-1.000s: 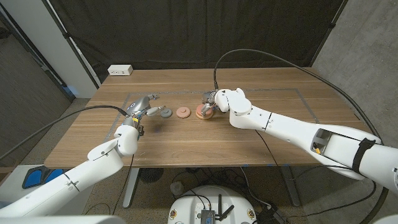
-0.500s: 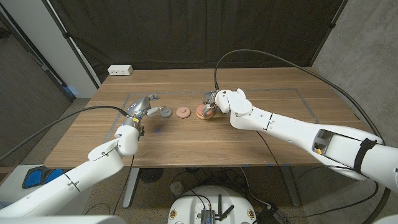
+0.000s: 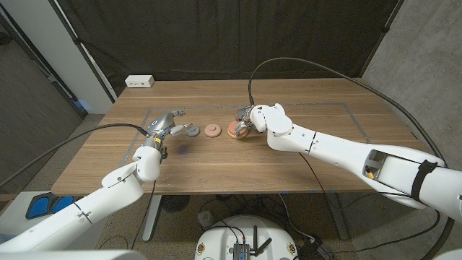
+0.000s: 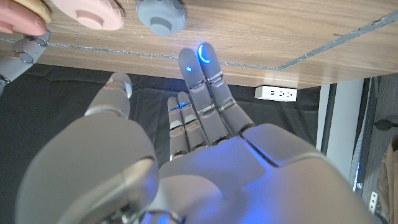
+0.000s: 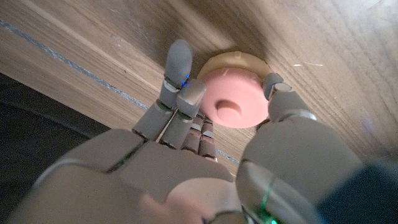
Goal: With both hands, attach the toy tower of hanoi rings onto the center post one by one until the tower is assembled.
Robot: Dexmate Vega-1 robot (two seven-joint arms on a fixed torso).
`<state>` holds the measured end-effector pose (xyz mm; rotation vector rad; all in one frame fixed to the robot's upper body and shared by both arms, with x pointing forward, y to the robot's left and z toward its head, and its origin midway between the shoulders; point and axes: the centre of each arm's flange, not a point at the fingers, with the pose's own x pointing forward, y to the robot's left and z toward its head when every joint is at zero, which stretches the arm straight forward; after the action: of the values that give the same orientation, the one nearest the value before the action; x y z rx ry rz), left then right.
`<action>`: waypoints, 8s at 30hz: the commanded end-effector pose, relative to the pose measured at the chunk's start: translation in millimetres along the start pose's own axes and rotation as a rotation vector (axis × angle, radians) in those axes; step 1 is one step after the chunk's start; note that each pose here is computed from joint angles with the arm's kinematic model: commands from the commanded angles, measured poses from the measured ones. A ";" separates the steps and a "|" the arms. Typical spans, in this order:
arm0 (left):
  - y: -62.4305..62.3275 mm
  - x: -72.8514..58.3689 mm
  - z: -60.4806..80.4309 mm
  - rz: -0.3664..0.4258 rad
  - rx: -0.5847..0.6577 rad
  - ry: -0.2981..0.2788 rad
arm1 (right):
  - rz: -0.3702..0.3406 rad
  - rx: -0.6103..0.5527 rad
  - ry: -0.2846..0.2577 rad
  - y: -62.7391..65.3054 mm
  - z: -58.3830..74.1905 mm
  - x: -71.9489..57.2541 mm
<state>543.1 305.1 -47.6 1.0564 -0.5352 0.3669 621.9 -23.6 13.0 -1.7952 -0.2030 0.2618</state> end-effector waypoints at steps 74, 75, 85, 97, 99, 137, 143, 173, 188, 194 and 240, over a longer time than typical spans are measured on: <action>1.2 7.4 19.6 0.034 -0.013 -0.013 | -0.276 0.201 0.012 0.5 -57.8 -66.7; 0.8 7.7 20.5 0.035 -0.014 -0.013 | -0.281 0.205 0.014 1.7 -59.3 -68.2; -0.8 5.2 27.8 0.033 -0.002 -0.019 | -0.325 0.232 0.024 13.2 -75.3 -75.9; 2.8 -1.7 34.9 0.038 0.011 -0.001 | -0.350 0.261 0.038 21.9 -93.7 -83.4; 2.9 -2.7 36.3 0.038 0.015 -0.001 | -0.355 0.261 0.036 23.3 -95.7 -84.6; 5.2 -2.2 42.1 0.035 0.044 -0.004 | -0.454 0.244 0.119 58.1 -132.2 -101.6; 10.8 4.1 49.0 -0.014 0.121 -0.006 | -0.466 0.261 0.121 59.7 -131.7 -104.3; 53.9 36.5 57.0 -0.248 0.312 -0.119 | -0.458 0.279 0.147 68.4 -126.0 -111.8; 54.3 52.7 75.2 -0.367 0.302 -0.079 | -0.457 0.287 0.143 67.8 -120.4 -112.0; 51.6 61.0 79.4 -0.455 0.303 -0.075 | -0.462 0.286 0.145 66.4 -121.2 -113.2; 5.4 99.7 98.8 -0.601 0.456 -0.133 | -0.450 0.285 0.154 65.4 -121.3 -117.9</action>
<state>584.9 232.9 56.9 1.5940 -0.2350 -0.0968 542.6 -184.7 -14.9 -1.4347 -0.4353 -0.1648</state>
